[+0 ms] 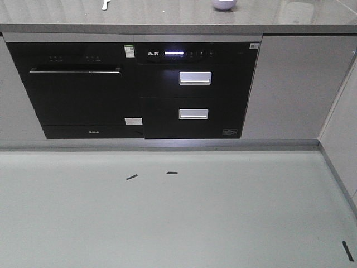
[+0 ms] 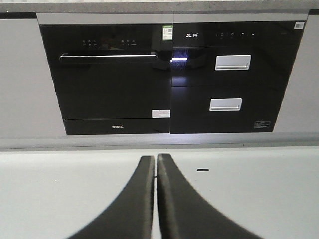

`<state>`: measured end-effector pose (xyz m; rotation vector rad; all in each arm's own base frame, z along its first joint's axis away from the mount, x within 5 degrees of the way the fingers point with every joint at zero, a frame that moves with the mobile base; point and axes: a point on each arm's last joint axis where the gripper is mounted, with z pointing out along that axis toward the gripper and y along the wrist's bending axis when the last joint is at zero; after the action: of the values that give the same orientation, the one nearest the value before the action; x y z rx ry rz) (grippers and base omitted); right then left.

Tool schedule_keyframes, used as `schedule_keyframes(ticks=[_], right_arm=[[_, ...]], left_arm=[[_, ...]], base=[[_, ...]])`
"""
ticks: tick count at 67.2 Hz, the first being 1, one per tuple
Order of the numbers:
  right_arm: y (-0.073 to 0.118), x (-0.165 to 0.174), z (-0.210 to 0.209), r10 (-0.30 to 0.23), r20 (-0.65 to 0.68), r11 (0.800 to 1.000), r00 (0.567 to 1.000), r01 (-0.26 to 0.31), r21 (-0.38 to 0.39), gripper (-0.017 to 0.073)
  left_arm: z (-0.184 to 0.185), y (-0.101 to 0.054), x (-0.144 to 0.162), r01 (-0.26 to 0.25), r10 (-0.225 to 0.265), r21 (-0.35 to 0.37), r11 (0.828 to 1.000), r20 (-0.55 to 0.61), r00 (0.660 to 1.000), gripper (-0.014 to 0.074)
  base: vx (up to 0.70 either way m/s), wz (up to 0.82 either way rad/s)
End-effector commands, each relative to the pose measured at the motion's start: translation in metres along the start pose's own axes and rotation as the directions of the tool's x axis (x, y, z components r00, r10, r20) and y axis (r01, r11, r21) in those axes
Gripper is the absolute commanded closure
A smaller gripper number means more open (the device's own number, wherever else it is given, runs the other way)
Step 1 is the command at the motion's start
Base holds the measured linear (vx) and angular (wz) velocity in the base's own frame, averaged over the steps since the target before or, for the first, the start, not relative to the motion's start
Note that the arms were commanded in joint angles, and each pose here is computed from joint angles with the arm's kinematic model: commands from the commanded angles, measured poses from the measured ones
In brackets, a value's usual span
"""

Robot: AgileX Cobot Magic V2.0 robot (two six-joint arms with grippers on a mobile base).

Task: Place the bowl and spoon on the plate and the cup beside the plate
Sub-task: 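Drive the base toward the grey counter with both grippers held forward, then continue driving closer to the counter holding the spoon and bowl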

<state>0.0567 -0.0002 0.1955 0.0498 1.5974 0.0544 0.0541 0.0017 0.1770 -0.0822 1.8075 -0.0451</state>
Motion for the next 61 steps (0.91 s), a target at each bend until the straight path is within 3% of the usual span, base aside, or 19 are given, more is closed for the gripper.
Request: schedule_keyframes(ticks=[1,61], right_arm=[[0.001,-0.0059,-0.0009,-0.016,0.08,1.0,0.997,0.017,-0.011,0.0562],[0.001,-0.0059,-0.0009,-0.016,0.08,1.0,0.997,0.017,-0.011,0.0562]], left_arm=[[-0.0021,-0.0015,-0.0095,0.007,-0.009,0.019,1.0,0.09,0.996,0.06],[-0.0021,-0.0015,-0.0095,0.007,-0.009,0.019,1.0,0.09,0.996,0.06]], base=[[0.16,0.05],[0.14,0.01]])
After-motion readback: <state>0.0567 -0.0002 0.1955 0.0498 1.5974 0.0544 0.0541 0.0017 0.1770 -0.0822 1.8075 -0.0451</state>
